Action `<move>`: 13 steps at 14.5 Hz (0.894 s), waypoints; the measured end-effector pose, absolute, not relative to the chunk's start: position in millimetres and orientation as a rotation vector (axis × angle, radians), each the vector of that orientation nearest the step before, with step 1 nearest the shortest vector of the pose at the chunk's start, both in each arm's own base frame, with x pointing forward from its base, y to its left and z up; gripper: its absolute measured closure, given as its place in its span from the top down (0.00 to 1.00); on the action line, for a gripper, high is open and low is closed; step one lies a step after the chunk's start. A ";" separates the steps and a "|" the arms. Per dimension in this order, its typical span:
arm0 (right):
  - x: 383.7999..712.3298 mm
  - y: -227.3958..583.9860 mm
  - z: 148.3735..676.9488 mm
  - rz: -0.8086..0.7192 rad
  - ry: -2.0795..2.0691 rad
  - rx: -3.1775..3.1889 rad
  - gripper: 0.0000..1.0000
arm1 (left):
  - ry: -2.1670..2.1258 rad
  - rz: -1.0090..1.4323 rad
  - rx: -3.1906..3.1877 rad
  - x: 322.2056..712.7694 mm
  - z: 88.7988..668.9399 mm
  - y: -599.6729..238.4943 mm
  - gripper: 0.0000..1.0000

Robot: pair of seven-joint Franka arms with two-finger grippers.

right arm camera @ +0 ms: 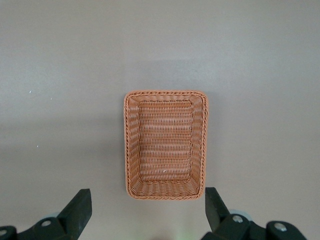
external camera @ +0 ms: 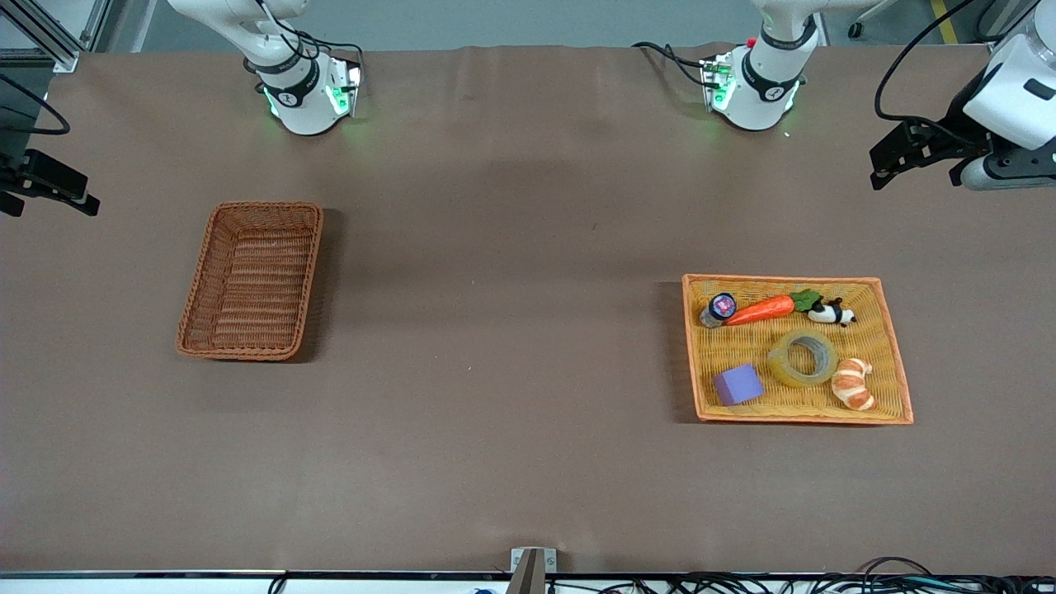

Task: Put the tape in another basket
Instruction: 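Lower the left gripper over the yellow tape roll in the tray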

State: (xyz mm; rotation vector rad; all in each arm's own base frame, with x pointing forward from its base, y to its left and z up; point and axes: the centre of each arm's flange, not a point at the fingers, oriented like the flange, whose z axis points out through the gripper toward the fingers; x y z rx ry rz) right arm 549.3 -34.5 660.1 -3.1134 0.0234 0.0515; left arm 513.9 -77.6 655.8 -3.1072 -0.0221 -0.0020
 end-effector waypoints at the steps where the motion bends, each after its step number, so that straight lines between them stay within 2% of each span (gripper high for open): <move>1: 549.3 -34.4 660.0 0.052 0.023 -3.113 1.00 | -0.013 -0.002 -3.107 514.2 655.8 -76.8 1.00; 7: 549.4 -34.3 659.8 0.052 0.023 -3.113 1.00 | 0.047 -0.006 -3.115 528.8 653.7 -59.9 1.00; 13: 549.6 -34.1 659.6 0.053 0.022 -3.113 1.00 | 0.008 0.168 -3.067 588.1 551.7 -31.8 1.00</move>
